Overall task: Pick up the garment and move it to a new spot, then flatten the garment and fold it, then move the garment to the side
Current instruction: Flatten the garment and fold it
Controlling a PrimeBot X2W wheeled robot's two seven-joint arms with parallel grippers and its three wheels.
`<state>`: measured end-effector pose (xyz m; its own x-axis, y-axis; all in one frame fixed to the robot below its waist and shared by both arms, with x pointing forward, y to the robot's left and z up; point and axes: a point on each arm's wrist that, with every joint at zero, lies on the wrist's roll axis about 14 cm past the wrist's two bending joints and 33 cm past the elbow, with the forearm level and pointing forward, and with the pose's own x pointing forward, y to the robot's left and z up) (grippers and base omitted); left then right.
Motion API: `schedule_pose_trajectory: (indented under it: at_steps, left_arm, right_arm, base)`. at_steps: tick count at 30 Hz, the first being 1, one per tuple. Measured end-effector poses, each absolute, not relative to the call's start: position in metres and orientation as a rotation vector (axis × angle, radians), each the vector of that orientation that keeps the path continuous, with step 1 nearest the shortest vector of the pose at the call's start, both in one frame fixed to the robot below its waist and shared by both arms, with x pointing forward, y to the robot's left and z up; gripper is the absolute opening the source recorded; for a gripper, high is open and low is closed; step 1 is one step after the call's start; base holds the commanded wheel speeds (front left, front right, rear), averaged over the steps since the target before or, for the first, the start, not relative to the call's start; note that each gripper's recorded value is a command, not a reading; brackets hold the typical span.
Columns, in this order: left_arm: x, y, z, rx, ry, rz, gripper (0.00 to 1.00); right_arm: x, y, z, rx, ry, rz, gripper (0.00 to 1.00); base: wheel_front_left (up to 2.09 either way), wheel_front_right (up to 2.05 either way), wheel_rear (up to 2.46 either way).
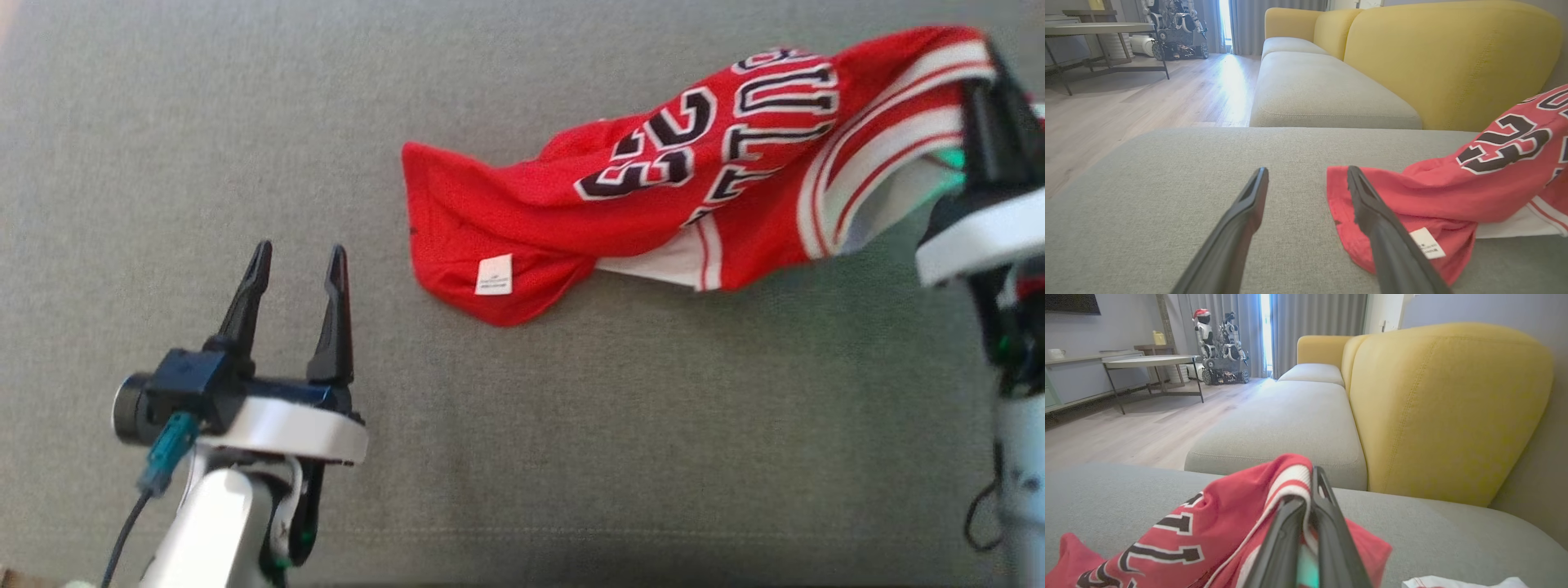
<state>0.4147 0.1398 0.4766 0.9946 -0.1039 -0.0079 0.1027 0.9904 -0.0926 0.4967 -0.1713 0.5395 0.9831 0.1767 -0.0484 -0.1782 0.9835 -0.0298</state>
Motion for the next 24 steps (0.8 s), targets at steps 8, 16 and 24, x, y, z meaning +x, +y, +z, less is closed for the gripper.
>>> schedule_pose_trajectory:
  at_steps: [8, 16, 24]
  left_arm:
    - [0.425, 0.142, 0.460, -0.104, 0.053, -0.092, 1.00]
    - [0.430, 0.144, 0.454, -0.104, 0.063, -0.088, 1.00]
    - [0.433, 0.139, 0.464, -0.096, 0.030, -0.104, 1.00]
  right_arm:
    - [0.548, -0.175, 0.479, 0.013, 0.224, 0.169, 0.00]
    - [0.544, -0.179, 0.400, 0.039, 0.430, 0.139, 0.00]
    - [0.534, -0.188, 0.409, 0.083, 0.359, 0.102, 1.00]
  base:
    - [0.00, 0.00, 0.00]
    - [0.00, 0.00, 0.00]
    - [0.00, 0.00, 0.00]
